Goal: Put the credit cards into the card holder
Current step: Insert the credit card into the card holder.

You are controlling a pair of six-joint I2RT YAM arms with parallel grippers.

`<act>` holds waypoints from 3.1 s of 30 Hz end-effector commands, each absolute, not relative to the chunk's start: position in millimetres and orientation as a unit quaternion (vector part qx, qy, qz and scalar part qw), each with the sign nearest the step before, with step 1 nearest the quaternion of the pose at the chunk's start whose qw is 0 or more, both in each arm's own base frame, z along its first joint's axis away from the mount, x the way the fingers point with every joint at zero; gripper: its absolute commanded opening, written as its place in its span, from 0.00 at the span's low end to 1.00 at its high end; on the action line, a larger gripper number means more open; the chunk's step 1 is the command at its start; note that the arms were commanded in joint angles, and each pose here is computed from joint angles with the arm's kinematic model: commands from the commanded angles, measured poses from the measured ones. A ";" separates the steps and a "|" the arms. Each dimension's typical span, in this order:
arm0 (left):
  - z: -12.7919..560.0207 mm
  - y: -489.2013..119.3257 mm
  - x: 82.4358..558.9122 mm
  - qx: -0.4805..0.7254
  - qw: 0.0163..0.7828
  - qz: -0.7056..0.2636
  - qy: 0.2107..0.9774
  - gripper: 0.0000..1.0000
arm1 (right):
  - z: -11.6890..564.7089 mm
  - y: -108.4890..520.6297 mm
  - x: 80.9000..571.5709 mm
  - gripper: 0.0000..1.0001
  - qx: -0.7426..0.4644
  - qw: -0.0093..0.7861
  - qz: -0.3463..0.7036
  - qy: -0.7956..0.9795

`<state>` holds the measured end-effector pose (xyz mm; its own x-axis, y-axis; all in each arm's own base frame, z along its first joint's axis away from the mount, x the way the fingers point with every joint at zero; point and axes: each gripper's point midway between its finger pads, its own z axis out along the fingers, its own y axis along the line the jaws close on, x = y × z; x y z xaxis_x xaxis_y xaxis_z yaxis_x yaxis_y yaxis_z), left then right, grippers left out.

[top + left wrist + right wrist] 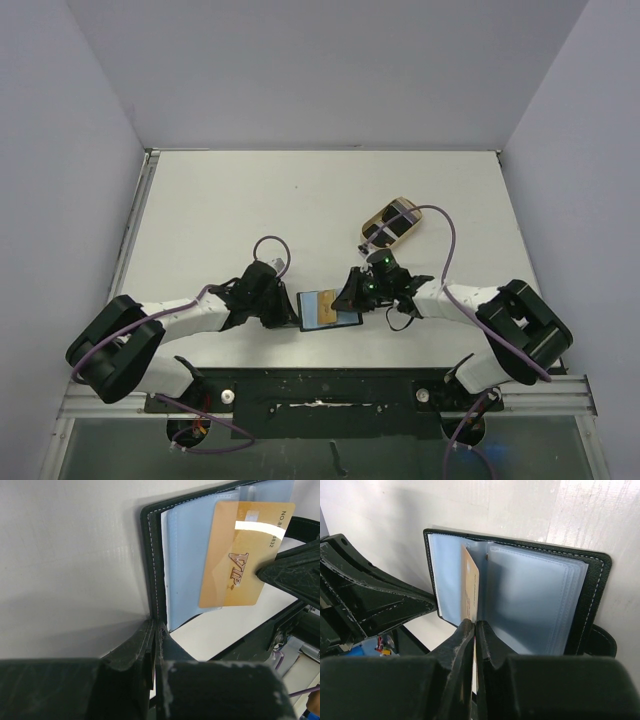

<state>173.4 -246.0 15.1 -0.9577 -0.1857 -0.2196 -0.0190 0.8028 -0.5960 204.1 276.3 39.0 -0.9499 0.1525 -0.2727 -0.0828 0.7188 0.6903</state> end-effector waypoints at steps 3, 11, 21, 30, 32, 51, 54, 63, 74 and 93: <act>18.9 -252.7 181.6 -0.046 0.150 -0.318 0.935 0.00 | 40.5 277.8 208.8 0.02 -0.016 0.158 0.359 0.920; 14.7 -249.0 183.6 -0.047 0.156 -0.305 0.938 0.00 | 44.4 283.2 207.7 0.01 -0.027 0.151 0.376 0.914; 7.8 -243.8 186.9 -0.048 0.160 -0.282 0.945 0.00 | 39.2 276.5 211.3 0.04 -0.027 0.138 0.375 0.916; 3.6 -243.4 186.3 -0.047 0.155 -0.278 0.947 0.00 | 55.2 283.6 219.8 0.29 -0.029 0.160 0.393 0.905; 2.3 -243.3 186.4 -0.046 0.154 -0.277 0.947 0.00 | 58.4 287.7 219.4 0.29 -0.025 0.160 0.412 0.897; 2.3 -246.2 187.2 -0.047 0.149 -0.280 0.947 0.00 | 60.0 263.6 235.1 0.52 -0.016 0.205 0.311 0.928; 2.8 -246.4 187.6 -0.047 0.150 -0.281 0.947 0.00 | 58.1 266.9 236.0 0.53 -0.014 0.204 0.313 0.928; 3.7 -247.0 187.2 -0.044 0.152 -0.283 0.946 0.00 | 49.9 286.0 234.0 0.54 -0.020 0.192 0.322 0.927; 4.1 -248.0 186.6 -0.042 0.151 -0.287 0.945 0.00 | 56.7 316.6 230.1 0.48 -0.044 0.181 0.341 0.921; 20.0 -236.8 197.5 -0.050 0.175 -0.273 0.945 0.00 | 82.2 283.8 251.5 0.52 -0.087 0.237 0.230 0.940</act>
